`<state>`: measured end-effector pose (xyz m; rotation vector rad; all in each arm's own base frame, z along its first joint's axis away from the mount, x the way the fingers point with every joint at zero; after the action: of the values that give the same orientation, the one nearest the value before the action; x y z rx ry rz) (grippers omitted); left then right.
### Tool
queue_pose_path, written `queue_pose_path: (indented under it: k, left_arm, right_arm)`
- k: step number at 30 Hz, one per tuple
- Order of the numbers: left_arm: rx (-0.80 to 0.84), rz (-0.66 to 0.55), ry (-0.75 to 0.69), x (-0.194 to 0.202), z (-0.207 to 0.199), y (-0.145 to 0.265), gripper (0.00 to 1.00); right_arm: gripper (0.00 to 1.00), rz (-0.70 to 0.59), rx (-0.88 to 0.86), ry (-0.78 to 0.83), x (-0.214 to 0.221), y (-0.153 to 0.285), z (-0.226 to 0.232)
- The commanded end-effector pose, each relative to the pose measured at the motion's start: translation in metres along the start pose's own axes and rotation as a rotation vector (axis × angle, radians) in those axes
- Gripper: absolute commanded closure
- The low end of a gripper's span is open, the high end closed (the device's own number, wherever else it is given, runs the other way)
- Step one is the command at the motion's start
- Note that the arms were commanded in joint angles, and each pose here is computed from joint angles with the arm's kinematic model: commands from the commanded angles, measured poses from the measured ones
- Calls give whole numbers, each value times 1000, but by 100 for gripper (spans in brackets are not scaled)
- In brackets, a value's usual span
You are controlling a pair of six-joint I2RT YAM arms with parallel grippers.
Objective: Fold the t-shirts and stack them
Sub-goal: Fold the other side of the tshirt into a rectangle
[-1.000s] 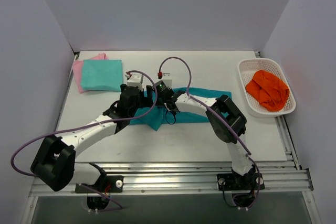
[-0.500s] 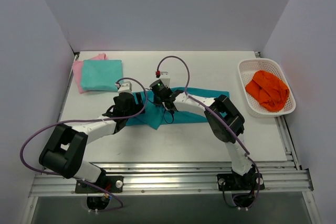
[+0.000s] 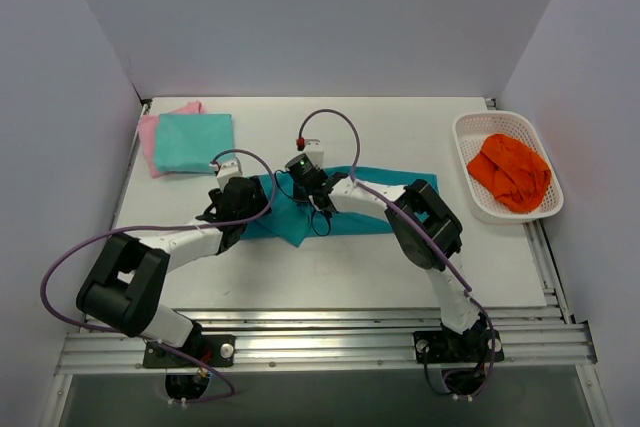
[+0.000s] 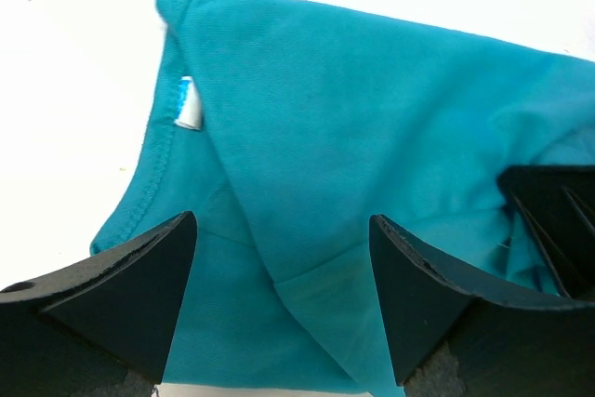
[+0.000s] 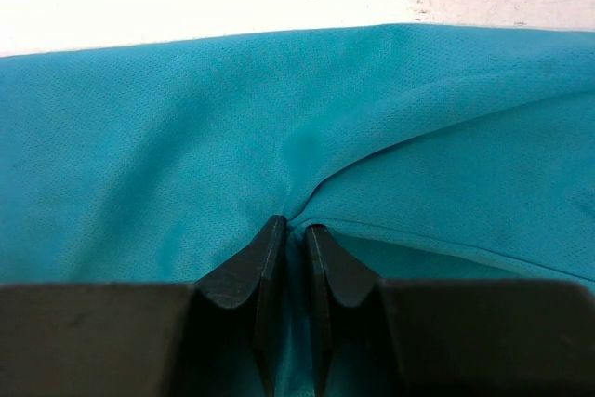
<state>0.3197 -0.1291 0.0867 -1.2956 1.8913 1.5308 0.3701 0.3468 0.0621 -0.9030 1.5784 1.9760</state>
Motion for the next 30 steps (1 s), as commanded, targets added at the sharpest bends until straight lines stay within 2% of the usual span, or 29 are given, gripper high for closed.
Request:
queue_pose_path:
  k: [1, 12, 22, 30]
  left_arm:
    - [-74, -62, 66, -13, 0, -6, 17]
    - [-63, -77, 98, -9, -10, -30, 19]
    - [-53, -150, 149, -22, -17, -36, 25]
    - [-70, -164, 148, -26, -18, -48, 26]
  right_arm:
    - [89, -19, -1, -11, -9, -1, -4]
    - [89, -15, -1, -26, -12, -5, -14]
    - [89, 0, -6, -24, -6, -11, -17]
    - [89, 7, -4, -25, -4, -16, -19]
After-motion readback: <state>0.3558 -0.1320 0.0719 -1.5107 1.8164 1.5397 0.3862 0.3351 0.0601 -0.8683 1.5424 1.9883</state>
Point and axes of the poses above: each gripper's point midway between its finger pads, its own y axis back along the fingers, its own z axis along the line the jaws close on, x = y × z, the point moved 5 cm from there along y, back along the fingers, and after that the axes turned 6 degrees about y, right-handed, at the moved point
